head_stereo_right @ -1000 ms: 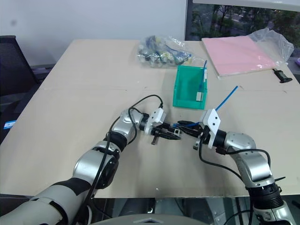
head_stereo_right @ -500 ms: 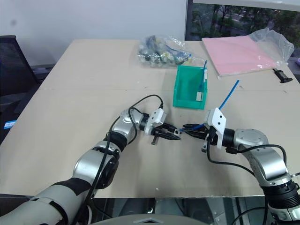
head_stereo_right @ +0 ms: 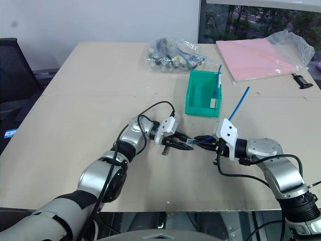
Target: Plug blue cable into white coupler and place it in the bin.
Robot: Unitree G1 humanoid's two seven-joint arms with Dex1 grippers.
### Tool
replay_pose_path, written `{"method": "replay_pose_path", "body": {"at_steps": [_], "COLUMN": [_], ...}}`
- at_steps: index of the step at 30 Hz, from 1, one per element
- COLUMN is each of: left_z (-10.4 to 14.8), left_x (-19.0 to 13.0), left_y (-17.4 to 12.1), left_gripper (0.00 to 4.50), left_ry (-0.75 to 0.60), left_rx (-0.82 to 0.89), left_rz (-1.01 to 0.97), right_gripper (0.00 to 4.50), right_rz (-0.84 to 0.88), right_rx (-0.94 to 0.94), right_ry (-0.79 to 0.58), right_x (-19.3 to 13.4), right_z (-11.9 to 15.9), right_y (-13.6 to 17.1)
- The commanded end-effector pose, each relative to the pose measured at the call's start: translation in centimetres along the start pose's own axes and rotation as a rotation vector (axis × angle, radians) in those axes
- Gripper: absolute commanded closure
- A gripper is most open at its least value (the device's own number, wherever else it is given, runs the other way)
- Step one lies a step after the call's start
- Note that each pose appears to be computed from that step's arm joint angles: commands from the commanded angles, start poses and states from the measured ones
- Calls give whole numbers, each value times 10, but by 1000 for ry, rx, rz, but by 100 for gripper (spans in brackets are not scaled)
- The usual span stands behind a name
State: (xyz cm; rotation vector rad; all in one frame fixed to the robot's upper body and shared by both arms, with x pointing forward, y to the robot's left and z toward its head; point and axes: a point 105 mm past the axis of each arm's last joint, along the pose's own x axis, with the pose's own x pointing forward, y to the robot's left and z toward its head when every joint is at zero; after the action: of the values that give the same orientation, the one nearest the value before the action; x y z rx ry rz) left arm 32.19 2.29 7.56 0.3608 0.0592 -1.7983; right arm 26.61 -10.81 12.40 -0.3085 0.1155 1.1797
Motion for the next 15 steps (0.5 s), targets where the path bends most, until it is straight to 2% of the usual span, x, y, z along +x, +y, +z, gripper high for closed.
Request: {"method": "replay_pose_path", "body": {"at_steps": [1,15], "left_z": [-6,-8], "left_x": [-1,-4], "left_y": [-4,-1], "left_gripper": [394,394], "left_ry": [39,85], "left_rx": [5,27], "left_rz": [-17,-4], "right_gripper": [450,450], "right_rz": [0,8], "right_rx": [-28,-34], "right_ry": [10,27], "right_x": [-1,0], "right_z": [3,7], "right_y": [-3,-3]}}
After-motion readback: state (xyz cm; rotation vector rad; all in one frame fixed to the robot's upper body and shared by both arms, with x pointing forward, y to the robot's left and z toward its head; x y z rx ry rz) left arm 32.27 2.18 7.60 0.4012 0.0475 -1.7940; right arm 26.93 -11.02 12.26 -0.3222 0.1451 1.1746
